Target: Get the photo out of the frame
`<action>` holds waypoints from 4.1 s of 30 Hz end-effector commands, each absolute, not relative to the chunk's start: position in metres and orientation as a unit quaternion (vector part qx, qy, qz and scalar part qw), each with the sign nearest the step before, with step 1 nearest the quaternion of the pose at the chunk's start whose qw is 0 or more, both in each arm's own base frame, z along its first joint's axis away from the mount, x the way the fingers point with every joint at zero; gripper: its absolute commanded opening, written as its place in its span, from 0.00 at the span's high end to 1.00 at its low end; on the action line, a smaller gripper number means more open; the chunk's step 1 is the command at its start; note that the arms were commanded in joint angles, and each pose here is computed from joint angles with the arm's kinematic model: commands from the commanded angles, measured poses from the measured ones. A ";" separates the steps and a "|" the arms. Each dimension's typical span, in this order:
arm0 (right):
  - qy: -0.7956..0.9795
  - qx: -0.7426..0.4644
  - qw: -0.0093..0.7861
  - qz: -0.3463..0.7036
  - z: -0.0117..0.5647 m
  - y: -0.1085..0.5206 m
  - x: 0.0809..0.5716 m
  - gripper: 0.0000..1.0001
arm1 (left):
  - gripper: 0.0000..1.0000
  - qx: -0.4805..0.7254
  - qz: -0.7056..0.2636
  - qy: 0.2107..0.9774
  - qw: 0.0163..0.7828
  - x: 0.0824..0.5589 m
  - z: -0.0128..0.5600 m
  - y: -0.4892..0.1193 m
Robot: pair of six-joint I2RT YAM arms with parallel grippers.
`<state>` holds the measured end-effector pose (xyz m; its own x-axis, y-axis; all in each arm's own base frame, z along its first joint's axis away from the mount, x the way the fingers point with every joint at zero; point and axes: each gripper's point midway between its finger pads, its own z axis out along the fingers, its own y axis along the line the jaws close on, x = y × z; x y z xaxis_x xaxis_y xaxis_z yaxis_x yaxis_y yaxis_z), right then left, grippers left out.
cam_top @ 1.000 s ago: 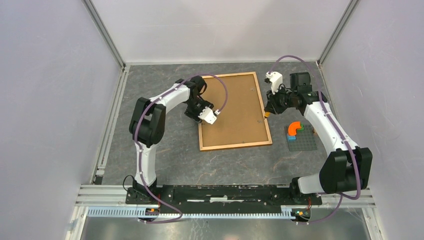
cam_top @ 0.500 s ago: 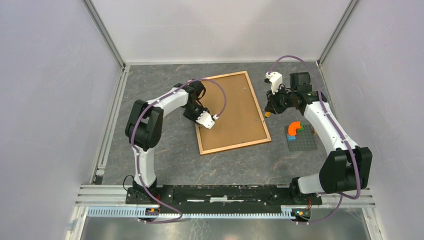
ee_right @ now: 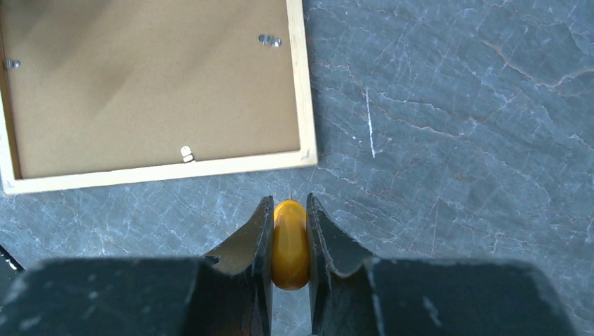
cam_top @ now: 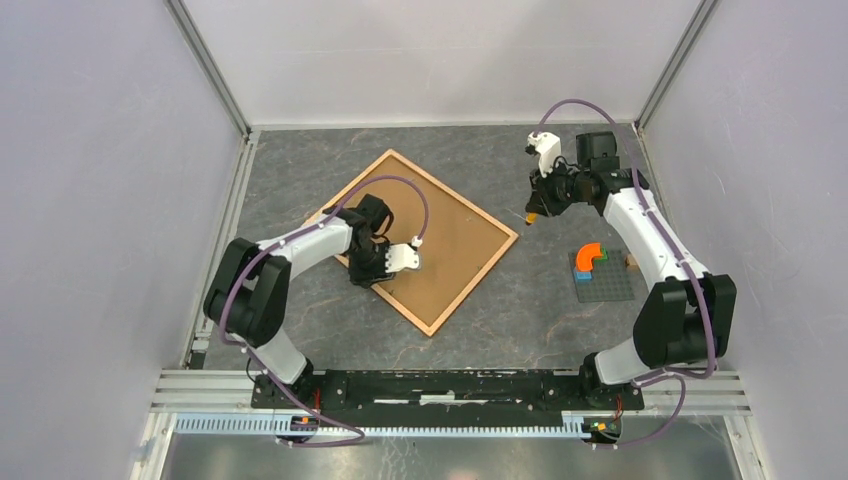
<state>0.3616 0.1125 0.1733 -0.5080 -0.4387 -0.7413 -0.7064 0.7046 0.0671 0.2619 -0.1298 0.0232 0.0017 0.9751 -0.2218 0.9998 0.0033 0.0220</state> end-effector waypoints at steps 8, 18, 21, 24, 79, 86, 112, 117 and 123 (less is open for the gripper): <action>0.830 -0.354 0.388 0.187 0.195 0.119 0.383 1.00 | 0.73 0.480 -0.129 0.862 0.103 0.233 0.008 -0.230; 0.826 -0.372 0.385 0.177 0.184 0.135 0.376 1.00 | 0.60 0.471 -0.165 0.857 0.125 0.239 0.027 -0.260; 0.823 -0.381 0.385 0.170 0.179 0.147 0.374 1.00 | 0.51 0.498 -0.148 0.842 0.146 0.245 0.035 -0.253; 0.821 -0.383 0.390 0.165 0.176 0.160 0.373 1.00 | 0.39 0.523 -0.133 0.826 0.161 0.245 0.041 -0.244; 0.849 -0.332 0.404 0.076 0.117 0.166 0.396 1.00 | 0.50 0.601 -0.075 0.787 0.118 0.232 -0.017 -0.202; 0.848 -0.344 0.379 0.139 0.109 0.184 0.377 1.00 | 0.50 0.601 -0.076 0.787 0.119 0.233 -0.018 -0.203; 0.835 -0.373 0.395 0.092 0.131 0.166 0.370 1.00 | 0.49 0.600 -0.073 0.788 0.120 0.233 -0.021 -0.202; 0.836 -0.370 0.398 0.077 0.124 0.163 0.378 1.00 | 0.49 0.601 -0.073 0.787 0.118 0.234 -0.023 -0.202; 0.839 -0.359 0.400 0.085 0.117 0.168 0.386 1.00 | 0.49 0.602 -0.073 0.787 0.116 0.233 -0.023 -0.202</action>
